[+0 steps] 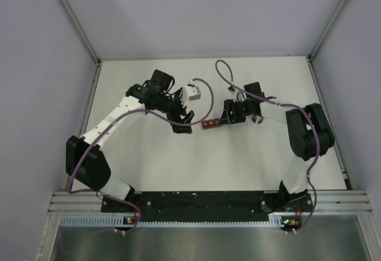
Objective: Sort the pills into containers
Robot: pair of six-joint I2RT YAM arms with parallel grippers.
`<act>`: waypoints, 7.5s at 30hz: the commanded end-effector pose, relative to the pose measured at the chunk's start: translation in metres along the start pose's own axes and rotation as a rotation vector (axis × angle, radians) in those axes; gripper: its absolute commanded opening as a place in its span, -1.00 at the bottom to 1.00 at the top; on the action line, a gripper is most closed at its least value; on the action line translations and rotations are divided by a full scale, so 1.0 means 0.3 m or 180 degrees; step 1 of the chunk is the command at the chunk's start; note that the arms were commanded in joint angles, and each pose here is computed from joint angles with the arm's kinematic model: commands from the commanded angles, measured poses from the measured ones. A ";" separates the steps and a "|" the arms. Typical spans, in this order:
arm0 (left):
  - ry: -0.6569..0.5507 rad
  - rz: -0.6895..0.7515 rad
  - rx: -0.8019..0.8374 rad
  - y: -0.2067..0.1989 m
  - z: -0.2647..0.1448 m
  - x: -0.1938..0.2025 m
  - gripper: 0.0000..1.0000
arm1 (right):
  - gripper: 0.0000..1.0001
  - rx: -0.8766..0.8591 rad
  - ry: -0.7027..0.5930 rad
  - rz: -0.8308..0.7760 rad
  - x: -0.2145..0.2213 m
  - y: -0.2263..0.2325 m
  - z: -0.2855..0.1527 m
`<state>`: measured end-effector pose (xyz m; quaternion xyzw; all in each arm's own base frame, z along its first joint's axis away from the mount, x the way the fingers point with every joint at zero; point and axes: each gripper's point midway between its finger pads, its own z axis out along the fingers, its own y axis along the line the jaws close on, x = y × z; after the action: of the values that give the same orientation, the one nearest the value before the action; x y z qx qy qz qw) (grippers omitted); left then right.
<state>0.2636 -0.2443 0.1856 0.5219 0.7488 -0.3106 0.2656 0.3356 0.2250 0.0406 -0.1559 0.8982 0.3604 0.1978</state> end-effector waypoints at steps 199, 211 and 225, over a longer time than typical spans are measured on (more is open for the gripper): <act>-0.2417 -0.0724 -0.3203 0.337 -0.493 0.145 0.97 | 0.98 0.2514 -0.2439 -0.1162 -0.132 -0.093 -0.923; -0.2417 -0.0736 -0.3182 0.335 -0.490 0.145 0.97 | 0.98 0.2560 -0.2482 -0.1157 -0.130 -0.095 -0.935; -0.2410 -0.0760 -0.3210 0.339 -0.491 0.151 0.97 | 0.98 0.2534 -0.2481 -0.1189 -0.130 -0.091 -0.930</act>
<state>0.3326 -0.0834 0.2156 0.1020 0.7319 -0.1168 0.6635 0.3107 0.0168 0.2138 -0.0808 0.7993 -0.0072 0.5954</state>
